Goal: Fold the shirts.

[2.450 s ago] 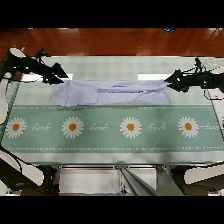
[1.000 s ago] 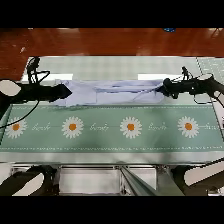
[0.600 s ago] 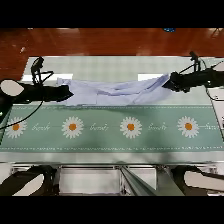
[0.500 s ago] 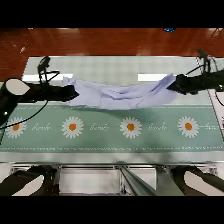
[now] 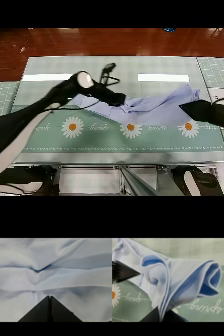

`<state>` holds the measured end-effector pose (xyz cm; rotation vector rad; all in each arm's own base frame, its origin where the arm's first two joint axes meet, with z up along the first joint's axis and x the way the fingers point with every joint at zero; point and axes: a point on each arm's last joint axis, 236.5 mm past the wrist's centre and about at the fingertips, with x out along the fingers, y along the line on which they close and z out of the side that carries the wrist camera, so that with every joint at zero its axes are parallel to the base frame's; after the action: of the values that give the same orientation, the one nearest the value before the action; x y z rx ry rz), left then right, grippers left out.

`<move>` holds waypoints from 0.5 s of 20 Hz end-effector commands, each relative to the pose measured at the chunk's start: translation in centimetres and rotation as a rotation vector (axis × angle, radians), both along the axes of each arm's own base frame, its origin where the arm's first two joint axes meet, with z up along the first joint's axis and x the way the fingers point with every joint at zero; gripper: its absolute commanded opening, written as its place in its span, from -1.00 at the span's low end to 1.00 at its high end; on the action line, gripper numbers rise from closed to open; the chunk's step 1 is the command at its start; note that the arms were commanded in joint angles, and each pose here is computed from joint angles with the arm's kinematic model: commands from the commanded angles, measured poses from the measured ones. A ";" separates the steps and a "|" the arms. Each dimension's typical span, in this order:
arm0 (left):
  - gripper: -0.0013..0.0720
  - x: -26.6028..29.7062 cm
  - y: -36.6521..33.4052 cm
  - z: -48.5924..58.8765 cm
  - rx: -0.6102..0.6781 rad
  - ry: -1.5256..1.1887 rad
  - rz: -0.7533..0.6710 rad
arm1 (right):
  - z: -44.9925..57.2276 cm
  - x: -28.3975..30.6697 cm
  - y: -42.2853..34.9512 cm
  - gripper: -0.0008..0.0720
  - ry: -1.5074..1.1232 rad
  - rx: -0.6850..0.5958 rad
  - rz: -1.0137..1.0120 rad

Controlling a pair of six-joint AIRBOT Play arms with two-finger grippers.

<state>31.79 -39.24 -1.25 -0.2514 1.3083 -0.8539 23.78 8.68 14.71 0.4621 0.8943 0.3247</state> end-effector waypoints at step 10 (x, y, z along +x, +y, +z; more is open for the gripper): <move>-0.91 -8.2 -12.3 -3.1 -0.102 0.253 -0.201 | 2.1 -2.0 1.9 -0.90 -0.050 0.087 0.005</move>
<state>22.89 -51.23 -5.33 -0.2746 1.5378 -1.0620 21.74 10.37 16.46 0.5144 0.8480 0.3708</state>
